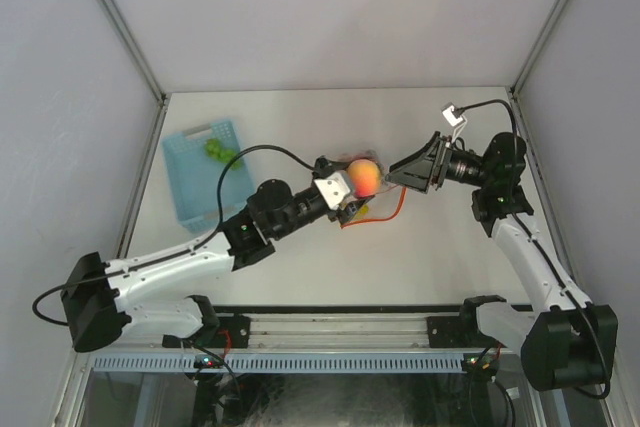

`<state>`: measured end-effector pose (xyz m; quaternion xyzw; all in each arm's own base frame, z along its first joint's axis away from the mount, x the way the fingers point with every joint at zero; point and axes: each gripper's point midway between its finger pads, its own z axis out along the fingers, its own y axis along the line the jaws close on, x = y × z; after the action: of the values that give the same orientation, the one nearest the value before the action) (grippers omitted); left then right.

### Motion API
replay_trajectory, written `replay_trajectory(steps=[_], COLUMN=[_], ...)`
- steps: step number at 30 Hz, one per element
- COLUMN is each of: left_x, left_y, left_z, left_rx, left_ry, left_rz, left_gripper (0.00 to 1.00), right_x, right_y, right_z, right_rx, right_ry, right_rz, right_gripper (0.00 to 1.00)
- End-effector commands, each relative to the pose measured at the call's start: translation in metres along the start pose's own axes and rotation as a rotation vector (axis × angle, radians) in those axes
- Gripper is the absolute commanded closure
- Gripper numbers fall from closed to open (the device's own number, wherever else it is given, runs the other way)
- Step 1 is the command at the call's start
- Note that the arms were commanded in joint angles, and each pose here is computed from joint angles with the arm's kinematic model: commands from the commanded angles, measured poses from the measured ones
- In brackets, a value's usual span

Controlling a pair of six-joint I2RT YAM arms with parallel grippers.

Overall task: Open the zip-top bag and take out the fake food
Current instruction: Place the fake fruit in the bin.

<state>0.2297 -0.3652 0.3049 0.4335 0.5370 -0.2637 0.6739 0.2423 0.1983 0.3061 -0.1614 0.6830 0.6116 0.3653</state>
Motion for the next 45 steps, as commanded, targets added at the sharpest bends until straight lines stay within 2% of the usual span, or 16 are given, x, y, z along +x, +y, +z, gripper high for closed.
replay_trajectory(steps=[1,6,12,18,23,28,45], left_x=[0.003,0.018,0.052,0.091,0.108,0.116,0.139], left_y=[0.015,0.036,0.076,0.117,0.142,0.157,0.179], left_z=[-0.026,-0.055,-0.091,-0.138,-0.172,-0.193,-0.229], left_rx=[-0.073,-0.160,-0.386,-0.629,-0.754,-0.829,-1.013], left_ry=[-0.027,-0.025,0.042,0.140,0.158,0.178,0.290], left_rz=[-0.149,-0.317,-0.573,-0.754,-0.887,-0.953,-1.007], left_gripper=[0.91,0.92,0.93,0.97,1.00,1.00,1.00], right_x=[-0.006,0.000,0.005,0.010,0.014,0.016,0.015], right_y=[0.015,0.004,-0.006,-0.015,-0.020,-0.024,-0.028], right_z=[-0.006,-0.011,-0.015,-0.016,-0.018,-0.018,-0.019], right_rx=[-0.032,0.002,0.029,0.048,0.061,0.073,0.086], right_ry=[0.017,0.045,0.066,0.080,0.090,0.096,0.092], right_rz=[-0.135,-0.208,-0.255,-0.255,-0.259,-0.258,-0.259], right_gripper=[0.12,0.13,0.13,0.13,0.13,0.13,0.13])
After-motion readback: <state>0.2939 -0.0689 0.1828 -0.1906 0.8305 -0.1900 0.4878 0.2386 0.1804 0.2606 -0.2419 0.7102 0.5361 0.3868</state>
